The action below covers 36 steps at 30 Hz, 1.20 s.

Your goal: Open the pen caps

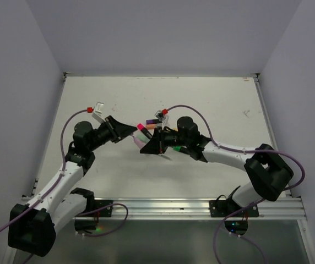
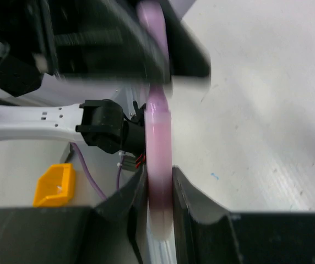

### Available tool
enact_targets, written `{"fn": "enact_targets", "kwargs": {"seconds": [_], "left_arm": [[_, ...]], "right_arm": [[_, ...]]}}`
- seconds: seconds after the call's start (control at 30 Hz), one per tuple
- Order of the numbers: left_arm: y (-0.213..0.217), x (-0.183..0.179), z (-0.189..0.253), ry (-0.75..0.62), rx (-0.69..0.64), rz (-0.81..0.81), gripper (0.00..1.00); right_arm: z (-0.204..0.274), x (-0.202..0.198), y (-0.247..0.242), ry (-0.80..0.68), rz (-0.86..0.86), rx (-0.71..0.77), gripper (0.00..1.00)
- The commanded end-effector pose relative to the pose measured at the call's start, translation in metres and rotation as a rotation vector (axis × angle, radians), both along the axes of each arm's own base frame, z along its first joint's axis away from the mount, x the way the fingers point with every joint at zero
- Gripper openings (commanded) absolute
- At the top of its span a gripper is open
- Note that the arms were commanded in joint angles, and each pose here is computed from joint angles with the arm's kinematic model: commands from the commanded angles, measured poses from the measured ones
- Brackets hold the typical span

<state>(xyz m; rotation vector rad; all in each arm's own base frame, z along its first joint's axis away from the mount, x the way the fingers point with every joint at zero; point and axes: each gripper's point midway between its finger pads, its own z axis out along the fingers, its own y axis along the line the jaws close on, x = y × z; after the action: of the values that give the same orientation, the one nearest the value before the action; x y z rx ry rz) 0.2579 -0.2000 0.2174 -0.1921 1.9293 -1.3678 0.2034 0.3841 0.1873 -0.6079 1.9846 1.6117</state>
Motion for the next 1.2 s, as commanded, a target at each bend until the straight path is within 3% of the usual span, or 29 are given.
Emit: {"fn": "enact_targets", "kwargs": {"seconds": [0.0,0.2,0.27,0.3,0.33,0.4,0.43,0.47,0.57,0.73,0.87,0.97,1.17], "left_arm": [[0.048,0.046,0.058,-0.276,-0.042,0.264,0.0],[0.059,0.041,0.068,-0.338,-0.128,0.27,0.0],[0.055,0.052,0.051,-0.29,-0.05,0.241,0.0],[0.057,0.063,0.064,-0.293,-0.003,0.252,0.0],[0.06,0.074,0.029,-0.201,0.121,0.247,0.0],[0.066,0.091,0.034,-0.177,0.221,0.262,0.0],[0.067,0.096,0.003,-0.083,0.301,0.228,0.0],[0.069,0.106,0.01,-0.08,0.329,0.23,0.0],[0.076,0.114,-0.027,0.049,0.409,0.227,0.0],[0.092,0.135,-0.058,0.137,0.524,0.268,0.0],[0.114,0.155,-0.084,0.249,0.649,0.333,0.0],[0.112,0.175,-0.094,0.265,0.668,0.329,0.0],[0.1,0.21,-0.124,0.316,0.808,0.287,0.0]], "right_arm": [[-0.06,-0.034,-0.032,0.206,0.02,-0.173,0.0],[-0.063,-0.046,-0.036,0.254,0.026,-0.119,0.0],[-0.073,-0.039,-0.041,0.248,-0.027,-0.177,0.0],[-0.069,-0.034,-0.044,0.229,-0.047,-0.187,0.0],[-0.068,-0.022,-0.05,0.216,-0.083,-0.228,0.0],[-0.063,0.003,-0.058,0.186,-0.182,-0.263,0.0],[-0.057,0.021,-0.066,0.165,-0.226,-0.309,0.0],[-0.054,0.033,-0.071,0.147,-0.261,-0.34,0.0],[-0.051,0.081,-0.096,0.117,-0.391,-0.445,0.0],[-0.047,0.163,-0.175,0.082,-0.719,-0.677,0.0],[-0.055,0.204,-0.223,0.029,-0.846,-0.91,0.0],[-0.076,0.231,-0.243,0.012,-0.872,-1.06,0.0],[-0.096,0.264,-0.275,0.008,-0.916,-1.16,0.0]]}}
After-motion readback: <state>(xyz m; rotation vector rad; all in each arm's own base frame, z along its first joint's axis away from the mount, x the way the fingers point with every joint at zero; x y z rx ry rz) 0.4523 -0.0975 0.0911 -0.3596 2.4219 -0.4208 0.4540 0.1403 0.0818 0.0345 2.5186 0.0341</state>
